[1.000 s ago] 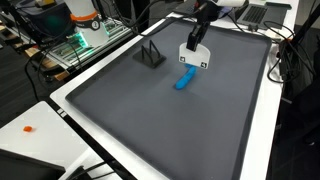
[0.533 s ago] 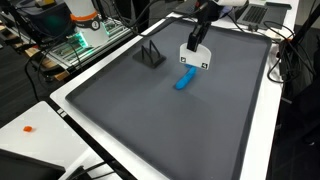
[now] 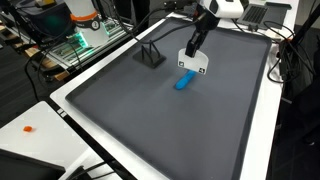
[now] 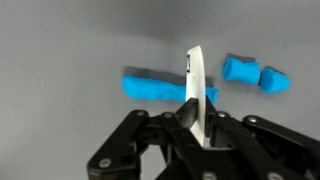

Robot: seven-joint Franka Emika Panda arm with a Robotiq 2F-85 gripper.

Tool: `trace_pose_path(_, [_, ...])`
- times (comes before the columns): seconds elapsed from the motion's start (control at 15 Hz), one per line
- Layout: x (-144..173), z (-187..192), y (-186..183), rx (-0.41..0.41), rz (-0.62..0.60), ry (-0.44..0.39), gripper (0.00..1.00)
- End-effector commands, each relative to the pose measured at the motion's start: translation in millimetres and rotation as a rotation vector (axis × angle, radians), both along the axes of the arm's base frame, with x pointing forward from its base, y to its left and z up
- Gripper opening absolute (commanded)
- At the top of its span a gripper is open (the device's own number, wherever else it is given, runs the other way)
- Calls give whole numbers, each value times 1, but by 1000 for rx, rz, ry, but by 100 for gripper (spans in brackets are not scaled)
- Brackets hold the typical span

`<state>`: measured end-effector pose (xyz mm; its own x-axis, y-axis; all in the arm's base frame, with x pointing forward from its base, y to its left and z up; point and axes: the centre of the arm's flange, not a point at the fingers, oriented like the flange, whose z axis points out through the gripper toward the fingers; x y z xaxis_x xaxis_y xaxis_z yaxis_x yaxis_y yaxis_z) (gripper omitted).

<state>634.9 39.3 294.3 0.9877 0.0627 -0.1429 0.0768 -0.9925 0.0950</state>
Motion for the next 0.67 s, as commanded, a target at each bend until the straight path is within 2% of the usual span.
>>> trace_pose_path(0.0, [5,-14,-3,-9,-1,4,2])
trace_pose_path(0.6, [3,-44,-4,-8,-5,30,2])
